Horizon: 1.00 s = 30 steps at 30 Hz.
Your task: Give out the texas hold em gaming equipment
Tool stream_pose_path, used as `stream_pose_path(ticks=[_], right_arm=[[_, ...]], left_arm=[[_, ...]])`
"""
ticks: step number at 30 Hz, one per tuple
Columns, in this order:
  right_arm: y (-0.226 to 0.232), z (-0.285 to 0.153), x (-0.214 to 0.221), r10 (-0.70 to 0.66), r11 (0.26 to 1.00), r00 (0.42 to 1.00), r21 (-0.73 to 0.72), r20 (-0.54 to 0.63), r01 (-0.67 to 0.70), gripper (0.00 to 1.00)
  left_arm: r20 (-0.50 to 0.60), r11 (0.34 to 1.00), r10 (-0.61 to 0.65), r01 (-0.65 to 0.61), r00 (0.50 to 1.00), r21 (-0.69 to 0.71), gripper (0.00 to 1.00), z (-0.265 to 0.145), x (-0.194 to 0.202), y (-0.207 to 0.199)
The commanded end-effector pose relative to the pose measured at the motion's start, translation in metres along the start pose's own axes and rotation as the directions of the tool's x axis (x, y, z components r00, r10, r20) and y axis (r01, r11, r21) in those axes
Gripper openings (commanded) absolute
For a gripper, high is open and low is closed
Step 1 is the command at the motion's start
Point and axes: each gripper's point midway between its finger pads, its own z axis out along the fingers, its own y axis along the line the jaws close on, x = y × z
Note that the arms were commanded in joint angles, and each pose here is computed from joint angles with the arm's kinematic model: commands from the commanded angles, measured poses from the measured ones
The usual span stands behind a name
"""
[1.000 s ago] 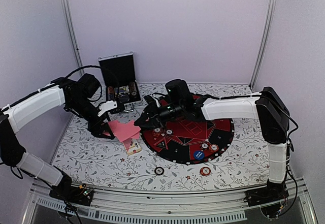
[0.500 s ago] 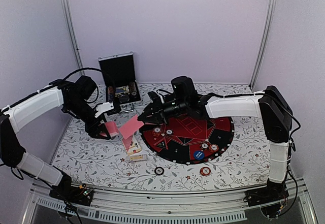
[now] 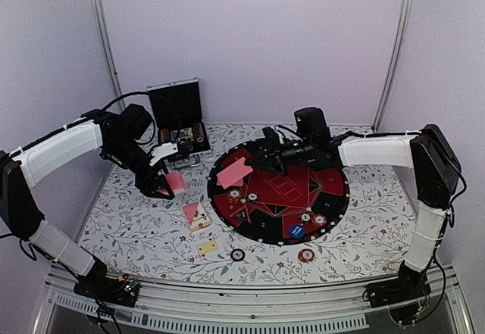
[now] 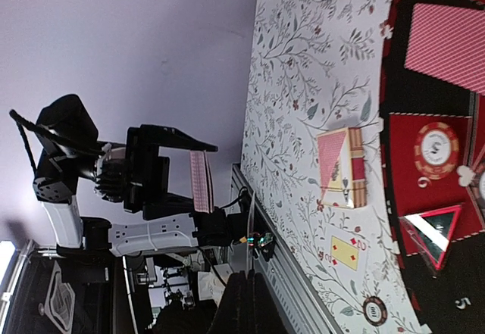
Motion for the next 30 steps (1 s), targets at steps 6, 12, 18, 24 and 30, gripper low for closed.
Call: stream_pose_path(ticks=[6, 12, 18, 24, 30], right_arm=[[-0.073, -0.161, -0.09, -0.033, 0.963, 0.934, 0.26, 0.355, -0.064, 0.0], [-0.124, -0.226, -0.128, -0.043, 0.919, 0.873, 0.363, 0.486, -0.157, 0.0], [-0.159, -0.233, -0.146, -0.012, 0.9, 0.864, 0.383, 0.502, -0.21, 0.0], [-0.172, -0.234, -0.174, -0.008, 0.897, 0.85, 0.379, 0.526, -0.226, 0.0], [-0.191, -0.227, -0.181, 0.029, 0.893, 0.854, 0.37, 0.519, -0.256, 0.0]], left_arm=[[0.034, 0.998, 0.046, -0.047, 0.998, 0.046, 0.04, 0.009, -0.03, -0.012], [0.03, 0.997, 0.051, -0.053, 0.998, 0.062, 0.04, 0.015, -0.036, -0.011], [0.028, 0.996, 0.058, -0.059, 0.998, 0.064, 0.04, 0.016, -0.037, -0.011], [0.025, 0.996, 0.051, -0.053, 0.998, 0.077, 0.04, 0.019, -0.036, -0.011], [0.03, 0.995, 0.056, -0.058, 0.998, 0.079, 0.04, 0.018, -0.036, -0.013]])
